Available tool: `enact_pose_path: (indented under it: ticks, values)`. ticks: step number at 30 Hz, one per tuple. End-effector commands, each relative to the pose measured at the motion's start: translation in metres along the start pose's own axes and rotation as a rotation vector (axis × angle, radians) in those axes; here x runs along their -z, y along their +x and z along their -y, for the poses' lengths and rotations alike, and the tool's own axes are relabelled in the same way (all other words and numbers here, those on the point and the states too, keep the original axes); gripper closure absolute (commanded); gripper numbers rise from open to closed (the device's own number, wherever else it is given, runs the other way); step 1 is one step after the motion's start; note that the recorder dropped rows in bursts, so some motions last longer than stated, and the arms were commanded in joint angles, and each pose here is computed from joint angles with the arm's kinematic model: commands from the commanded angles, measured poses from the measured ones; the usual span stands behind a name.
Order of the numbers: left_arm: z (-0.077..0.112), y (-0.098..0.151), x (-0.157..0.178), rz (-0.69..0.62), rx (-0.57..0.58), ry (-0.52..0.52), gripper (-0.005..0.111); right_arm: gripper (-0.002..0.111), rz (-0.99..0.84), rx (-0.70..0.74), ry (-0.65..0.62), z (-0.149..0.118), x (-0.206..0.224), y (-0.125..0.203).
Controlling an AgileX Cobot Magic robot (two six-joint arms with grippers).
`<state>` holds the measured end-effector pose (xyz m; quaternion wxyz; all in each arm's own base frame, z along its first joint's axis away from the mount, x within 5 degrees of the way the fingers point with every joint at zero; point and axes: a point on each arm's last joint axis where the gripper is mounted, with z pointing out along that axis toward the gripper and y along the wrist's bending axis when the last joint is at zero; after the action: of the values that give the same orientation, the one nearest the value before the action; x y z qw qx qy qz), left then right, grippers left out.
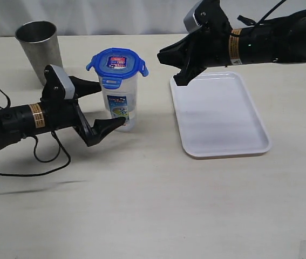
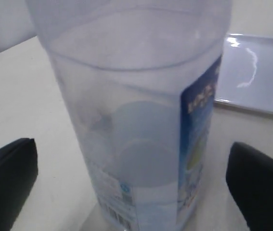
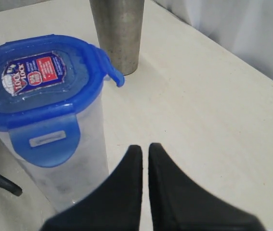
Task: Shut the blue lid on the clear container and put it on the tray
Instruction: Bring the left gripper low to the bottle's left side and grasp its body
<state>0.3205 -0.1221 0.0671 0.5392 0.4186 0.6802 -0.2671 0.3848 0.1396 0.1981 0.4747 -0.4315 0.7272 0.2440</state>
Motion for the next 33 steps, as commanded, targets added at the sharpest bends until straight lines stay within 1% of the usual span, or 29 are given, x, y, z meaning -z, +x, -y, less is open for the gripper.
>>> enact_pose_path:
  ticks: [1,3,11,15,20,23,33]
  values:
    - [-0.007,0.007,-0.014,0.002,0.054,-0.007,0.002,0.104,0.004,0.000,0.007,0.002,0.002,-0.002]
    - [-0.006,0.007,-0.020,0.008,0.061,0.011,0.002,0.104,0.004,0.000,0.007,0.002,0.002,-0.002]
    - [-0.003,0.004,-0.040,0.034,0.028,0.051,0.002,0.104,0.002,0.001,0.010,0.002,0.002,-0.002]
    - [-0.001,0.000,-0.041,0.070,0.028,0.061,0.002,0.104,0.002,0.001,0.010,0.002,0.002,-0.002]
    - [0.000,-0.002,-0.042,0.083,0.025,0.060,0.002,0.104,0.002,0.001,0.010,0.002,0.002,-0.002]
    - [-0.001,-0.006,-0.042,0.130,0.038,0.047,0.002,0.104,0.002,0.001,0.010,0.002,0.002,-0.002]
    - [-0.003,-0.006,-0.042,0.133,0.070,0.032,0.002,0.104,0.002,0.001,0.010,0.002,0.002,-0.002]
